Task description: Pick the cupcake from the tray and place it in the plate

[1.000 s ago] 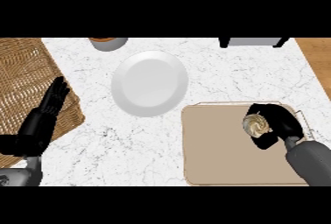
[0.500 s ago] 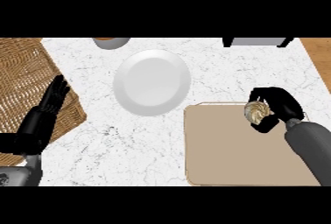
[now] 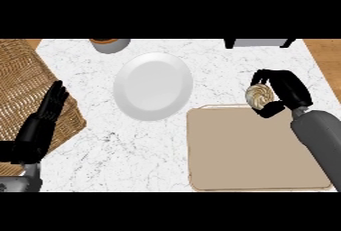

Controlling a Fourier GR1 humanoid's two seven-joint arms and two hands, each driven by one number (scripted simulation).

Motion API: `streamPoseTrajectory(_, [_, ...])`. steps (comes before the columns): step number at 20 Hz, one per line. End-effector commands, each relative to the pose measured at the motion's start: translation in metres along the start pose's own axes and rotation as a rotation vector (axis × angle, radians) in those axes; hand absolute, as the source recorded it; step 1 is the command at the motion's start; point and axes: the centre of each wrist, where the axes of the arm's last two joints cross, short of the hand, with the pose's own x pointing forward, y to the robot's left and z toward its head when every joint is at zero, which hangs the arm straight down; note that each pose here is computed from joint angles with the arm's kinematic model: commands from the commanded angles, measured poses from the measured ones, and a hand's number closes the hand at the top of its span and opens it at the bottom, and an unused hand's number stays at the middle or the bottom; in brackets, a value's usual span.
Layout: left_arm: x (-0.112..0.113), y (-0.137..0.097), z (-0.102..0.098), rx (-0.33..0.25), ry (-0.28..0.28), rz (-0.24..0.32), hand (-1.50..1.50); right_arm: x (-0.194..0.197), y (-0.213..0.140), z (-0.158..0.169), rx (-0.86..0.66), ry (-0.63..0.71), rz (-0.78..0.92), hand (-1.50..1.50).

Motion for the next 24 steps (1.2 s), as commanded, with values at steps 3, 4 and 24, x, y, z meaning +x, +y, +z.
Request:
streamPoseTrajectory(3, [-0.041,-0.004,0.022,0.003,0.194,0.028,0.0,0.026,-0.042,-0.007,-0.169,-0.128,-0.036,1.5])
streamPoseTrajectory(4, [-0.038,-0.01,0.023,-0.001,0.199,0.04,0.0,0.044,-0.034,-0.011,-0.208,-0.151,-0.074,1.5])
streamPoseTrajectory(24, [-0.032,-0.015,0.01,-0.041,0.16,0.024,0.0,0.185,-0.026,-0.057,-0.135,-0.253,-0.152,1.5])
